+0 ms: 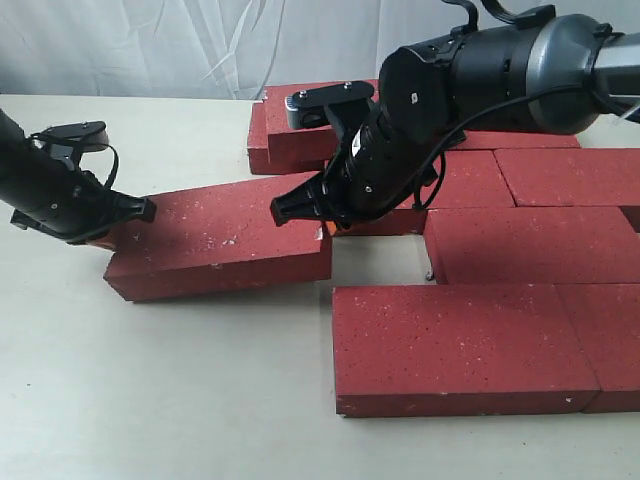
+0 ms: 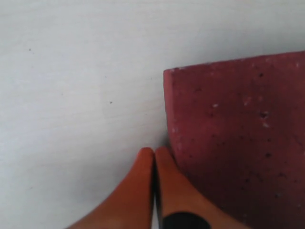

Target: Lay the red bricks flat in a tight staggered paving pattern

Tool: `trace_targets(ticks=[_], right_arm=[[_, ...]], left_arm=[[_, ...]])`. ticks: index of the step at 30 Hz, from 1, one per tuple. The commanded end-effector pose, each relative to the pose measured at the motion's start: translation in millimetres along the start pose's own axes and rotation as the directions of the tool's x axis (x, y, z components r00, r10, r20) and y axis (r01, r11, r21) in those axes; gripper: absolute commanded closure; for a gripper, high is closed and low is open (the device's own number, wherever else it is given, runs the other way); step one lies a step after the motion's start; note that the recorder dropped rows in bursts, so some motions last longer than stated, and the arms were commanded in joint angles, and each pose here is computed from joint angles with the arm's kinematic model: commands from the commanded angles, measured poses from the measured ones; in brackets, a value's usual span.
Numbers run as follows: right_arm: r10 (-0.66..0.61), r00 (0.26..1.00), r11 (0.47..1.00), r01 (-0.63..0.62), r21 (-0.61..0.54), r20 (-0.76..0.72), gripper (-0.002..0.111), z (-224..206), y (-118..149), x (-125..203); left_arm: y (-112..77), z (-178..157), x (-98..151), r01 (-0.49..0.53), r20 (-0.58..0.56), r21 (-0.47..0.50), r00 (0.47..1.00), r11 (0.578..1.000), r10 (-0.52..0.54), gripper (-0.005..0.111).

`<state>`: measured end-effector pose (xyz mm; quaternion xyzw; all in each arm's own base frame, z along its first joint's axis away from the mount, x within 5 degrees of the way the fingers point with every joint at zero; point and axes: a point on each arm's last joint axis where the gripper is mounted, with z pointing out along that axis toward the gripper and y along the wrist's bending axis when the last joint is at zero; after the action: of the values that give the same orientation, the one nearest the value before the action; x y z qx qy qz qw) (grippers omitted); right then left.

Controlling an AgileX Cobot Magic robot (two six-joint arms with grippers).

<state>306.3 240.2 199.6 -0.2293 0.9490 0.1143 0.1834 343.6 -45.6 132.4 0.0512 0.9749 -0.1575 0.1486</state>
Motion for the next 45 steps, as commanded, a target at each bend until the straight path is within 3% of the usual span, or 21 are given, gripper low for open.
trace_targets(ticks=[1, 15, 26, 45], right_arm=[[0.010, 1.000, 1.000, -0.010, -0.019, 0.022, 0.109, -3, 2, -2], [-0.035, 0.999, 0.999, 0.035, 0.025, 0.005, 0.109, -3, -2, -1], [-0.027, 1.000, 0.996, 0.027, 0.086, -0.005, 0.109, -4, -9, 0], [-0.007, 0.996, 0.996, 0.014, 0.090, -0.087, 0.109, 21, -11, 8]], left_arm=[[-4.8, 0, 1, -0.011, -0.022, 0.011, 1.000, 1.000, 0.011, 0.107], [-9.6, 0, 1, 0.077, -0.027, 0.062, 0.997, 0.995, -0.076, 0.107], [-32.3, 6, 3, 0.027, -0.044, 0.085, 0.999, 0.996, -0.023, 0.107], [-29.9, 6, 3, -0.018, -0.043, 0.052, 0.999, 0.998, 0.020, 0.107]])
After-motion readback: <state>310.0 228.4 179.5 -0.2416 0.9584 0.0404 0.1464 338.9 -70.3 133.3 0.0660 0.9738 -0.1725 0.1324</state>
